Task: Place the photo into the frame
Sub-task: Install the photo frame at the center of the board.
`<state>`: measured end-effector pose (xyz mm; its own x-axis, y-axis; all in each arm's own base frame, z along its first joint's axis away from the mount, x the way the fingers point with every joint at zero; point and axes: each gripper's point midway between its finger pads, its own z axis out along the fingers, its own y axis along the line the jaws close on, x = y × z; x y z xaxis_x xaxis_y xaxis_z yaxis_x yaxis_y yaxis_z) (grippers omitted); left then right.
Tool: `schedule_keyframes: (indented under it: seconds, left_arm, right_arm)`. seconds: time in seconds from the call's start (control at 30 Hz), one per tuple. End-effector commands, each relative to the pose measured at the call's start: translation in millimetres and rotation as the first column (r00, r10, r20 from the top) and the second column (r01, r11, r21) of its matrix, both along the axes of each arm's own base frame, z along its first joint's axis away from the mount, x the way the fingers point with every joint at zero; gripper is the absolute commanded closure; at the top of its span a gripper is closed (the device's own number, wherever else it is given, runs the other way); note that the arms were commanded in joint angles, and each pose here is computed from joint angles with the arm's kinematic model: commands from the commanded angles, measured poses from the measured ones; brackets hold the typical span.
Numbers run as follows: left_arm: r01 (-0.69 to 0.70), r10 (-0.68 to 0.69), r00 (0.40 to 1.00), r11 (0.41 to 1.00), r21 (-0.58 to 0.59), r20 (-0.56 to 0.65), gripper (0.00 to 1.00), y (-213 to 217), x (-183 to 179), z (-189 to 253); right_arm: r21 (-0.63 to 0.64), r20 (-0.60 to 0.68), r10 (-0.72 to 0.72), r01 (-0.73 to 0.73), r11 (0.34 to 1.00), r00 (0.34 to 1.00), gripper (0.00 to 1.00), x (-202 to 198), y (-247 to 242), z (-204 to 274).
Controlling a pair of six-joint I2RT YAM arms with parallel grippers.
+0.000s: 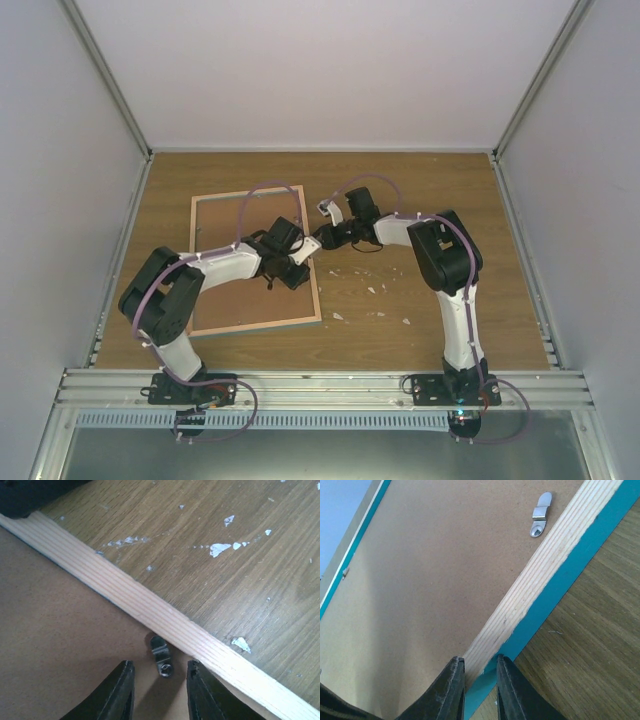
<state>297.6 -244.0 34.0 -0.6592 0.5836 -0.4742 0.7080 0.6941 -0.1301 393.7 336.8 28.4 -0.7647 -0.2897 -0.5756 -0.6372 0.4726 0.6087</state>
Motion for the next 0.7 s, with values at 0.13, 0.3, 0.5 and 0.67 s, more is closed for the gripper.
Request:
schedule_keyframes:
  seconds: [0.13, 0.3, 0.5, 0.67]
  left_arm:
    - [-0.084, 0.080, 0.996, 0.992, 0.096, 0.047, 0.69, -2, 10, -12]
    - [-0.258, 0.250, 0.966, 0.947, 0.190, 0.066, 0.80, 20, 22, -27]
    - [-0.325, 0.333, 0.943, 0.926, 0.194, -0.011, 0.89, 14, 24, -34]
    - [-0.231, 0.231, 0.973, 0.971, 0.068, 0.009, 0.90, -4, 20, -6]
  right_arm:
    - [-0.177, -0.201, -0.026, -0.010, 0.984, 0.979, 0.87, -45, -23, -74]
    - [-0.192, -0.202, -0.044, 0.004, 0.981, 0.978, 0.91, -45, -25, -78]
    - [-0.207, -0.207, -0.057, 0.013, 0.978, 0.977, 0.96, -48, -28, -82]
    - [-0.209, -0.202, -0.056, 0.013, 0.978, 0.978, 0.96, -47, -29, -82]
